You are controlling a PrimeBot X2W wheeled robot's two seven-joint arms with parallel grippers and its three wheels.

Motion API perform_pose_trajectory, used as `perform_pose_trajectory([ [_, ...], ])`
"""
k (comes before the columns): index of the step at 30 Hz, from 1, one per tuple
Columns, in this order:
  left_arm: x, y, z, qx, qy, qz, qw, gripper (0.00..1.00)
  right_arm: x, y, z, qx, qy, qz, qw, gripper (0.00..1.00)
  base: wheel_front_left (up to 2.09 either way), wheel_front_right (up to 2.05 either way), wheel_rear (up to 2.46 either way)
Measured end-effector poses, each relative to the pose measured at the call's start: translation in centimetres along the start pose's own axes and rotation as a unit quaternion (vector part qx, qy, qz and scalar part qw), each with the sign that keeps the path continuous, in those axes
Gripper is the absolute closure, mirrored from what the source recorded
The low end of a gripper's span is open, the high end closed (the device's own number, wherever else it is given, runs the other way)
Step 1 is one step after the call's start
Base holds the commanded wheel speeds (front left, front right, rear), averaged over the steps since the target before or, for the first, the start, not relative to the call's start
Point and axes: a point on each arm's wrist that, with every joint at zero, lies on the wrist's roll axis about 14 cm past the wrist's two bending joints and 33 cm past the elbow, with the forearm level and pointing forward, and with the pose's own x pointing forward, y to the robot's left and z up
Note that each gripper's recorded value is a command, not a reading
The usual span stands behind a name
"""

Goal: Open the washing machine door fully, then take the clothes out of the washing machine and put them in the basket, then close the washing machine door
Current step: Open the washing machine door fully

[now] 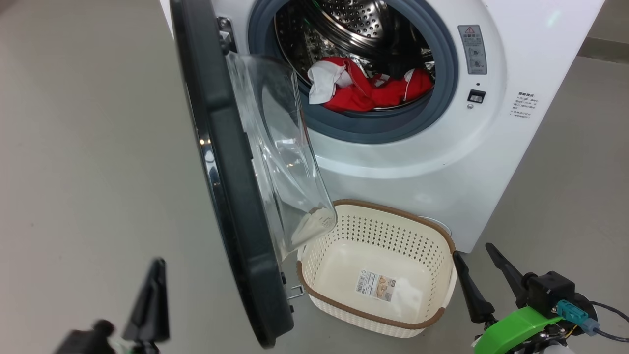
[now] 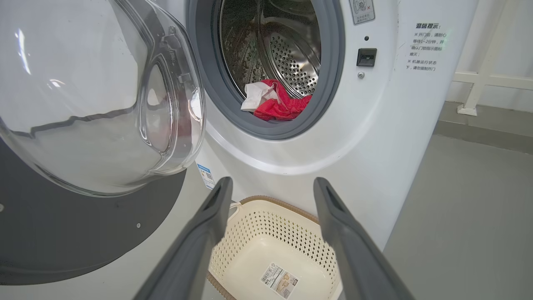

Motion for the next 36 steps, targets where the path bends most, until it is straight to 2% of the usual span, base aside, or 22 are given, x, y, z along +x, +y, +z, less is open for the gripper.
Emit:
perform_pose_trajectory([
  [3,1.0,-0.5,4.1,-0.005,-0.064,-0.008,0.998,1.00,0.0,0.0,0.0,-0.001,0.000,0.001,1.000,0.00,0.00,0.00,0.00],
  [7,1.8,-3.0,9.7,-0.015,-0.152,-0.047,0.987,1.00,0.1,-0.1,0.1,0.000,-0.002,0.000,1.000,0.00,0.00,0.00,0.00],
  [13,1.0,-9.3,11.2,-0.023,-0.177,-0.144,0.973,1.00,-0.1,-0.3,0.1,0.001,-0.003,-0.003,1.000,0.00,0.00,0.00,0.00],
  [17,-0.2,-13.3,9.5,-0.029,-0.151,-0.208,0.966,1.00,-0.1,-0.4,0.1,0.002,-0.004,-0.004,1.000,0.00,0.00,0.00,0.00],
  [20,-0.9,-14.5,6.0,-0.042,-0.094,-0.225,0.969,1.00,-0.1,-0.5,-0.1,0.003,-0.002,-0.005,1.000,0.00,0.00,0.00,0.00],
  [24,-1.5,-14.2,1.7,-0.062,-0.020,-0.217,0.974,1.00,-0.1,-0.5,-0.2,0.004,-0.001,-0.005,1.000,0.00,0.00,0.00,0.00],
  [30,-2.2,-13.2,-3.2,-0.060,0.058,-0.203,0.976,1.00,-0.1,-0.3,-0.4,0.004,0.002,-0.002,1.000,0.00,0.00,0.00,0.00],
  [36,-1.9,-12.6,-3.7,-0.069,0.067,-0.193,0.976,1.00,-0.1,-0.3,-0.4,0.005,0.002,-0.002,1.000,0.00,0.00,0.00,0.00],
])
